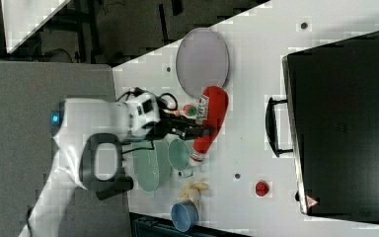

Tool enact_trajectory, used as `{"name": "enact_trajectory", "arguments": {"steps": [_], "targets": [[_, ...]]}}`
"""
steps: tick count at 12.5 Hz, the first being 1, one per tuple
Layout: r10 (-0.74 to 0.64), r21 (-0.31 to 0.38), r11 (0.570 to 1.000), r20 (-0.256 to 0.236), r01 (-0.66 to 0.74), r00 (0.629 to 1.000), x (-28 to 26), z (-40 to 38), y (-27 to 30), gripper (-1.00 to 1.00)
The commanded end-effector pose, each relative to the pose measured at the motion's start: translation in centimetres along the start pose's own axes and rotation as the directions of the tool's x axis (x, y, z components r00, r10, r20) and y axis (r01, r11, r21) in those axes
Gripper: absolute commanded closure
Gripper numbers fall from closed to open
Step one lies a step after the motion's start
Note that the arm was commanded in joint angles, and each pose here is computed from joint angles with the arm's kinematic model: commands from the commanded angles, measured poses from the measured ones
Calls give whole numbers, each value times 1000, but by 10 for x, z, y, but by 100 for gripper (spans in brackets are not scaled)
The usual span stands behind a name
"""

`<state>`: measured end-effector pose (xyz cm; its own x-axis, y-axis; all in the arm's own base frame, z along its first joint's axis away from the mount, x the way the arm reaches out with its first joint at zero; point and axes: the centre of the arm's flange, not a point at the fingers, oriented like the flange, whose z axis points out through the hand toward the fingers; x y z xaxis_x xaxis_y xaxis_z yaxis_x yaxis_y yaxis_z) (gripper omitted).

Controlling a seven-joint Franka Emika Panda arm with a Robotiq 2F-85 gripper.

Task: Pick ketchup from strainer and place it on the table

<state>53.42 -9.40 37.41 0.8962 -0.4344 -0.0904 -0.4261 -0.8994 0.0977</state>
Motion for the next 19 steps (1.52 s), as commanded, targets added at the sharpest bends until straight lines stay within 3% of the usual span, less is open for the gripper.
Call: {"name": "enact_trajectory", "arguments": {"steps": [1, 5, 8, 11, 12, 15, 19], "targets": [[-120, 3, 993, -1, 120, 993, -25, 34, -32, -13], [-132, 33, 990, -47, 134, 990, -42, 102, -37, -13], [-140, 50, 989, -46, 143, 989, -40, 140, -44, -19], [-145, 60, 987, -63, 148, 987, -38, 147, -49, -83], [-141, 62, 987, -81, 146, 987, -35, 137, -50, -99], [-71, 70, 994, -139, 82, 988, -20, 73, -54, -100], [186, 42, 982, -75, -184, 980, -9, -41, -54, -100]]}}
